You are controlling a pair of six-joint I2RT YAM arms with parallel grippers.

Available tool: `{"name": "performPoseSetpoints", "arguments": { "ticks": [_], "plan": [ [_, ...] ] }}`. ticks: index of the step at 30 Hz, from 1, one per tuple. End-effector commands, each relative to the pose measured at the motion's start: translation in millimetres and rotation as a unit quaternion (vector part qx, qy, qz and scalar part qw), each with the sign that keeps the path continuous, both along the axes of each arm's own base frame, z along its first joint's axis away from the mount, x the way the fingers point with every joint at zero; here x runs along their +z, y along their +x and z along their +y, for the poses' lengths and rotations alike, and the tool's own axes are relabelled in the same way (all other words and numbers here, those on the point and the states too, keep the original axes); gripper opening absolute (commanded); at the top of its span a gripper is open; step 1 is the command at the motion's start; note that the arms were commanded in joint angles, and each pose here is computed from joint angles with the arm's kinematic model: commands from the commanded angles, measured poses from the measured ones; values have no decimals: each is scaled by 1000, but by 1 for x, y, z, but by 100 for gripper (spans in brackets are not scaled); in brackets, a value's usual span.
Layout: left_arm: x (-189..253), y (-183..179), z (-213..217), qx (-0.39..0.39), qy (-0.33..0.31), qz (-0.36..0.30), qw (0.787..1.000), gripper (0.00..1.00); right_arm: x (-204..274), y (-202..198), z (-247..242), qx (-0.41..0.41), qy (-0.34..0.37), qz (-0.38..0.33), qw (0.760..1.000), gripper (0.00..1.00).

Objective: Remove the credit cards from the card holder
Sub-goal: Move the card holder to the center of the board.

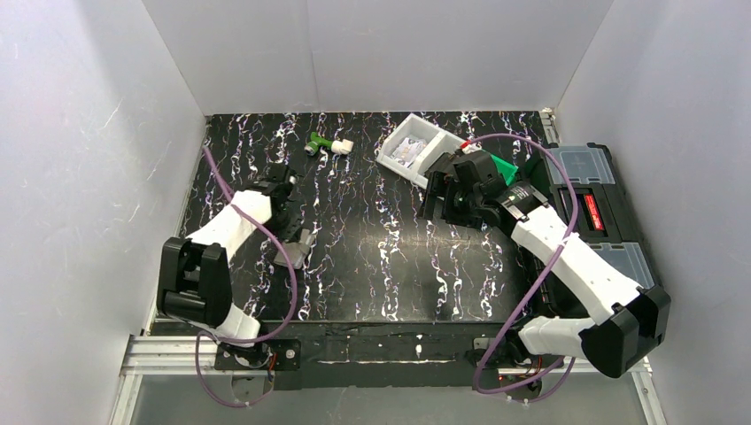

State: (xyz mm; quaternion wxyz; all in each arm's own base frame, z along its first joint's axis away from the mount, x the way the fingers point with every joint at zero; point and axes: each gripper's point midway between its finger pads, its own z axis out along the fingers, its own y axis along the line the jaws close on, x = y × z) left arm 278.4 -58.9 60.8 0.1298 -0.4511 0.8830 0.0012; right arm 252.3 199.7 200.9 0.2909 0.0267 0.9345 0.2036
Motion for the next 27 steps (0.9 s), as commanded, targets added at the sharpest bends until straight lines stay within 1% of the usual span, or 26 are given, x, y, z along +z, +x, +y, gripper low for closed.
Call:
{"name": "performPoseSetpoints", "arguments": {
  "ticks": [1, 8, 13, 14, 15, 17, 18, 20, 23, 27],
  "plan": [
    [23, -7, -38, -36, 2, -11, 999, 0, -1, 5, 3, 5, 0, -11, 1000, 98],
    [23, -13, -115, -107, -14, -11, 994, 0, -20, 3, 6, 9, -4, 12, 1000, 99],
    [16, -16, -164, -168, -17, 7, 986, 0, -43, -2, 10, 20, 1, 40, 999, 98],
    [14, -16, -172, -179, -20, 11, 984, 4, -48, -3, 11, 21, 0, 44, 999, 98],
    [16, -15, -181, -191, -25, 10, 981, 13, -53, -3, 10, 19, -1, 48, 999, 98],
    [17, -17, -190, -211, -30, 12, 977, 34, -59, -6, 15, 29, 9, 59, 998, 98],
    [19, -17, -192, -218, -32, 10, 975, 42, -63, -7, 16, 31, 10, 62, 998, 98],
    [25, -17, -188, -231, -25, 2, 973, 55, -69, -8, 18, 37, 12, 68, 997, 98],
    [39, -15, -169, -249, 3, -13, 968, 67, -77, -10, 28, 53, 26, 79, 995, 98],
    [46, -15, -121, -246, 26, -5, 969, 70, -86, -13, 45, 76, 22, 98, 992, 98]
  ]
}}
